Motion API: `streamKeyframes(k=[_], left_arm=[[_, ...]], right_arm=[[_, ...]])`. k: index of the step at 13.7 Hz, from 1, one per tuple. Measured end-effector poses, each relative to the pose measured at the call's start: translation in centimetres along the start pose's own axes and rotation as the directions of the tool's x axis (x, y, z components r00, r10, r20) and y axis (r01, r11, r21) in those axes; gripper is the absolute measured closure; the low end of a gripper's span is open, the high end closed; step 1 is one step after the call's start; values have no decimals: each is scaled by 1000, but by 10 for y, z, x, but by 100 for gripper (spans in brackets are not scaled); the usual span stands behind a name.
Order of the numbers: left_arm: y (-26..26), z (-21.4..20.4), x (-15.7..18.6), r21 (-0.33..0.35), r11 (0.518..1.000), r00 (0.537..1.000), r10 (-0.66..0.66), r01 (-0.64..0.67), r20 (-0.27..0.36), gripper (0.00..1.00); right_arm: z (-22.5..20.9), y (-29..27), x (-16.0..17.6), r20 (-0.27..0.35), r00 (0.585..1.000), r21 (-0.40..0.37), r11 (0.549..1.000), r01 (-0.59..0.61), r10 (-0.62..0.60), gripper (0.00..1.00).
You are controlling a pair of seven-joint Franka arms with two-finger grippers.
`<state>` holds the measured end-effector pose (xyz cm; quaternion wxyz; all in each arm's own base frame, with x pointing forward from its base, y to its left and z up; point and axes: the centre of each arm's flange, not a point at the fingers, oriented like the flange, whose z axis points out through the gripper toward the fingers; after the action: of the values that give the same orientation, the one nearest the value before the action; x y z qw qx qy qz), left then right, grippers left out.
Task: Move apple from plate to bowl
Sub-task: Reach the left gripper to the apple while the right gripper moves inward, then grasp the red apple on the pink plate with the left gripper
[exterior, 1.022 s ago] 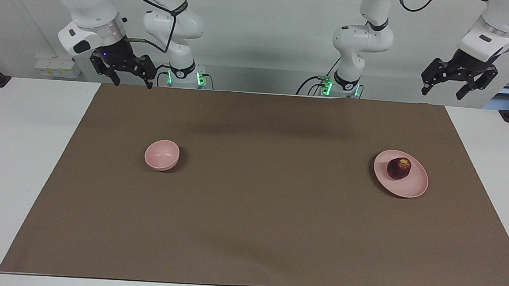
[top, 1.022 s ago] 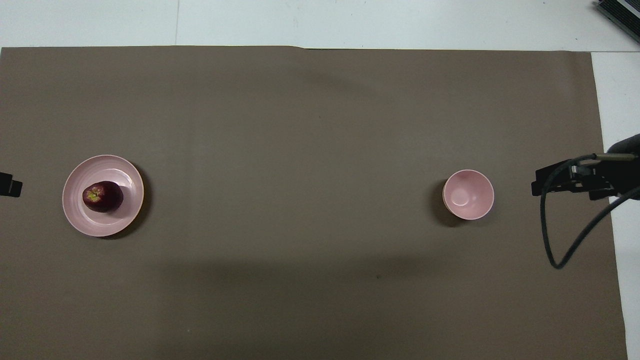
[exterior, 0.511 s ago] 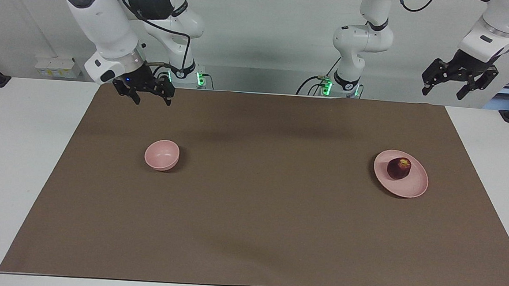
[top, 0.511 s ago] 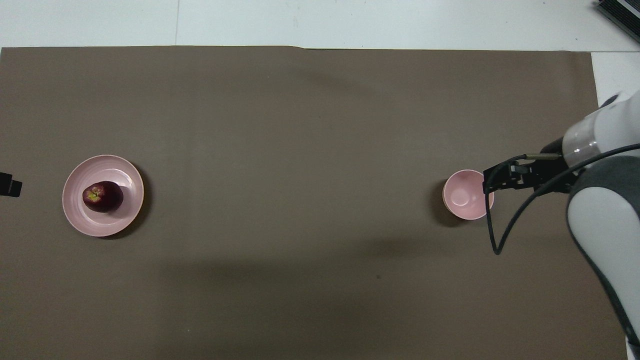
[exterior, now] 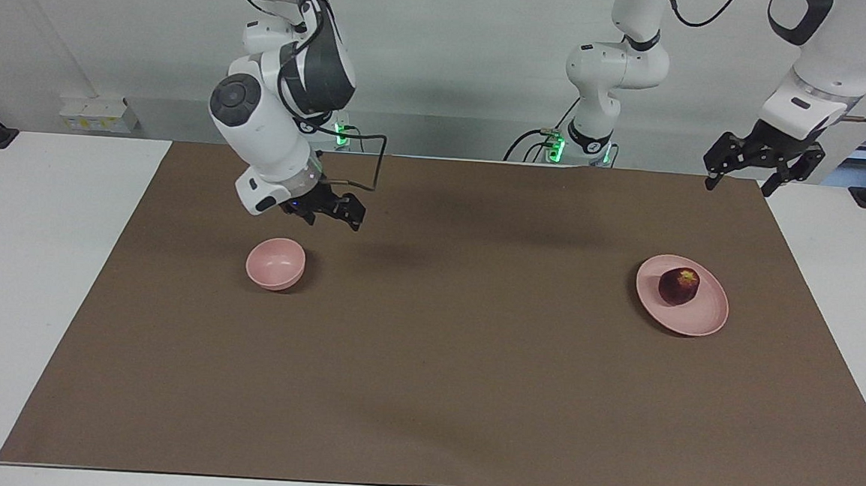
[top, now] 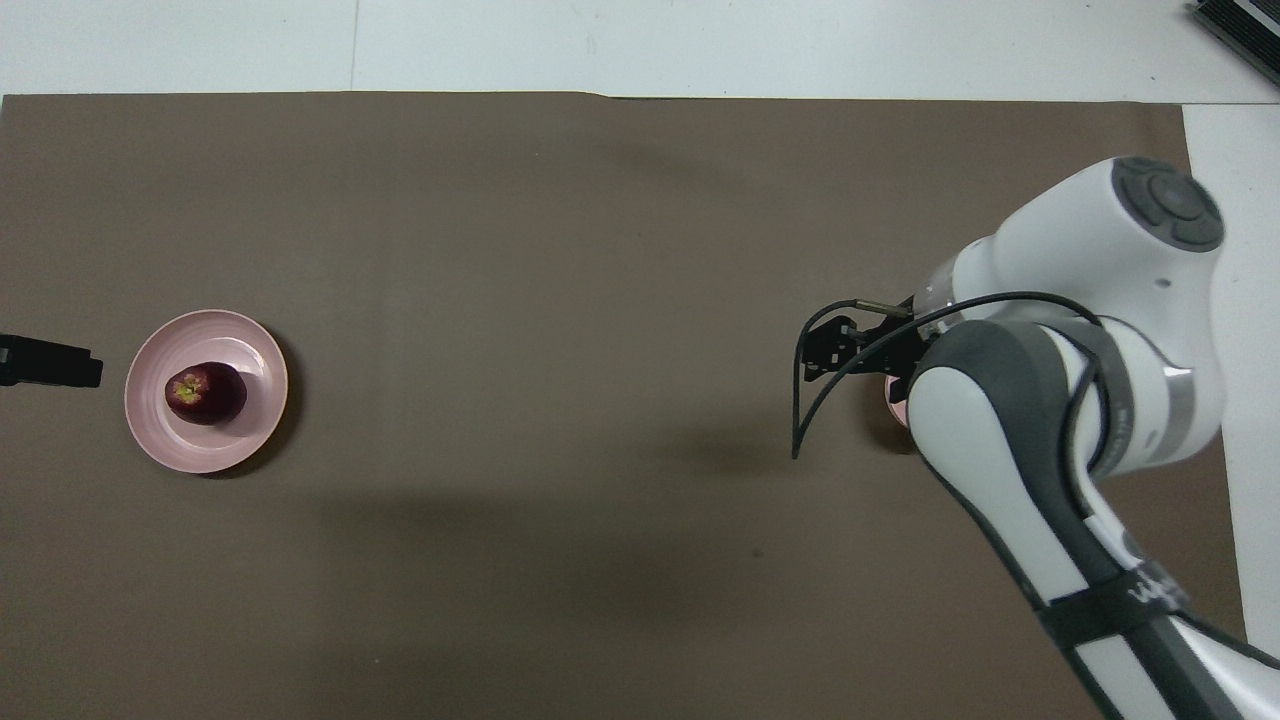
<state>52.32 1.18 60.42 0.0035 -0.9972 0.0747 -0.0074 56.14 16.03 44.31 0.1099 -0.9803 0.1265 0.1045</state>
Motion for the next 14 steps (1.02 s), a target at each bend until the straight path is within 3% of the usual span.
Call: streamKeyframes(k=[5, 8, 14], left_arm=[[-14, 96, 3, 4, 1000, 999, -25, 25, -32, 0], [-22, 141, 6, 7, 999, 998, -38, 38, -43, 0], [-25, 228, 24, 11, 999, 999, -35, 36, -36, 0]], right_arm=[[33, -47, -12, 75, 969, 128, 962, -242, 234, 0], [46, -64, -13, 159, 932, 206, 912, -354, 326, 0], [61, -111, -23, 254, 853, 277, 811, -515, 455, 0]])
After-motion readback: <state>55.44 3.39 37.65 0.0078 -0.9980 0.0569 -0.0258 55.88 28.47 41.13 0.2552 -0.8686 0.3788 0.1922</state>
